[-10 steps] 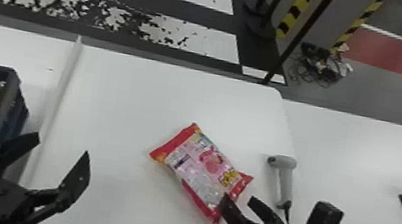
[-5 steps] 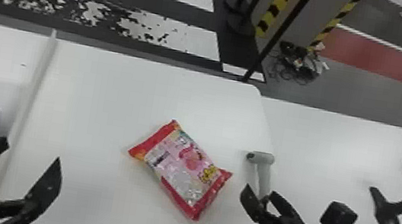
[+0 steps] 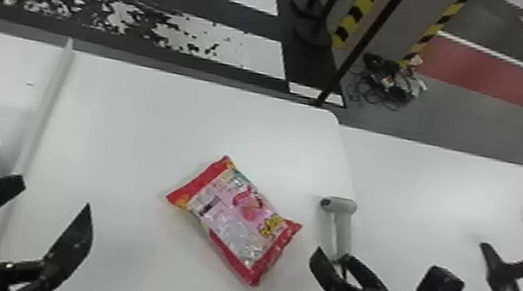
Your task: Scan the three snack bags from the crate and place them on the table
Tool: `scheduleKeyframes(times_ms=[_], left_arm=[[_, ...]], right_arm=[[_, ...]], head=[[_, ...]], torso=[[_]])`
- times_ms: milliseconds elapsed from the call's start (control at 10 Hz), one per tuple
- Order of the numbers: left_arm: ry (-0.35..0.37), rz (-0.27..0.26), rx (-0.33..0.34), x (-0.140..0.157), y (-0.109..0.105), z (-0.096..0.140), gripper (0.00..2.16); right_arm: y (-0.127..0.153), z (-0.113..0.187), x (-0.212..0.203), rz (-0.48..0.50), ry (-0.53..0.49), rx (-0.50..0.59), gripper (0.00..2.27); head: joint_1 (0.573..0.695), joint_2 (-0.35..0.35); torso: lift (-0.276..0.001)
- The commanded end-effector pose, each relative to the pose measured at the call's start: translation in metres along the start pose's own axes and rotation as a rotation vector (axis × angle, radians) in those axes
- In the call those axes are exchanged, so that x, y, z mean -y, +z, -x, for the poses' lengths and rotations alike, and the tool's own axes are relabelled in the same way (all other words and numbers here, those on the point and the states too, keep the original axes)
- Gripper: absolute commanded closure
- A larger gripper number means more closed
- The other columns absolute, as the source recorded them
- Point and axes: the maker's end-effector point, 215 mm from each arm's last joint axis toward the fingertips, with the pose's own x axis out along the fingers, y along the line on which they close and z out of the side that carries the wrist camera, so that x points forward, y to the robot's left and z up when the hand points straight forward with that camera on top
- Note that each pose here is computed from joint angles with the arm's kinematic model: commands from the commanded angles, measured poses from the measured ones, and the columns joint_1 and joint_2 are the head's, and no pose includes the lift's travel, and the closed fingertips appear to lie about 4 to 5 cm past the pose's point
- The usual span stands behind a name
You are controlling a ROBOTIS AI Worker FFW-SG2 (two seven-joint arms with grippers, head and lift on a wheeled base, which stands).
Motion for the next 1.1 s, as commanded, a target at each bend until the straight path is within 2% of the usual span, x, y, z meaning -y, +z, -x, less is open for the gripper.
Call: scheduleKeyframes(times_ms=[0,200,400,700,1000], left_arm=[[-0.002,-0.005,0.014,0.000,0.000,0.001,0.03],[-0.002,-0.003,0.020,0.000,-0.002,0.000,0.03],[-0.009,-0.007,0.023,0.002,-0.001,0.001,0.03],[-0.020,-0.011,0.044,0.006,0.003,0.005,0.03],[-0.019,-0.011,0.048,0.006,0.001,0.007,0.03]], right_arm=[[-0.003,0.001,-0.001,0.008,0.005,-0.010,0.10],[-0.013,0.002,-0.009,0.003,0.024,-0.027,0.11],[-0.008,0.001,-0.004,0.025,0.013,-0.014,0.11],[0.015,-0.014,0.028,0.135,-0.034,0.044,0.11],[0.028,-0.037,0.059,0.202,-0.074,0.036,0.11]], head=[[0.695,-0.350],[0.695,-0.350],[0.695,-0.350],[0.695,-0.350],[0.695,-0.350]], torso=[[-0.062],[-0.062],[-0.062],[-0.062],[-0.062]])
